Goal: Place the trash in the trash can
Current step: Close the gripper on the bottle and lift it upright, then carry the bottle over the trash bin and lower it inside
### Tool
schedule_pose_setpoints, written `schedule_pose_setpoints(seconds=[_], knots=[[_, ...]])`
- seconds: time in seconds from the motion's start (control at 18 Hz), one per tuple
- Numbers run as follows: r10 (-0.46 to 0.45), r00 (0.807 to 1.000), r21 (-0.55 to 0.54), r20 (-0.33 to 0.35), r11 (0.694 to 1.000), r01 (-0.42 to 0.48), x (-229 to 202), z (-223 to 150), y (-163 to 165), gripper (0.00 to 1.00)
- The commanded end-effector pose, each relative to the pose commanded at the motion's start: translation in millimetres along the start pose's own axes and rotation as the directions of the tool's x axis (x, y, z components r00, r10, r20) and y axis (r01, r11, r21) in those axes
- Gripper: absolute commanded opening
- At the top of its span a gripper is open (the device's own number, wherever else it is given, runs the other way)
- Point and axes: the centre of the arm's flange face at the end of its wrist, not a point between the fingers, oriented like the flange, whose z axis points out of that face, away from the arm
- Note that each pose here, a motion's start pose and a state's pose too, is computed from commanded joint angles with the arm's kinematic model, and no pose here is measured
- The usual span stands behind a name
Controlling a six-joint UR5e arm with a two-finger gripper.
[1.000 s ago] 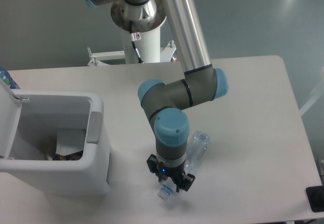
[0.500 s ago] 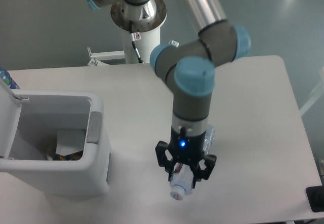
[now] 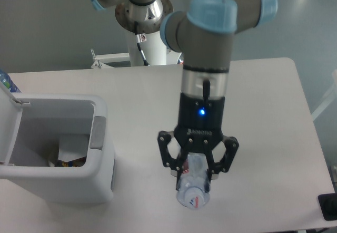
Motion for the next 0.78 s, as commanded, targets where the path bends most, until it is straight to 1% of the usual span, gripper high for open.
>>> schedule_pose_setpoints(seconds=[0.17,0.39,0.56,0.78], knots=[[0.022,1.000,0.046,-0.008,0.999,-0.021,26.9,-29.7,-18.4,0.54],[0.057,0.997,0.083,-0.045,0.995,-0.053,71.4,-51.2,-32.3,0.53],[0.070,0.995,0.090,-0.072,0.994,-0.063,96.7,-56.1,-34.4,0.52],[0.106,0.984,0.071,-0.145,0.993,-0.097,149.5,-43.2,-26.0,0.52]])
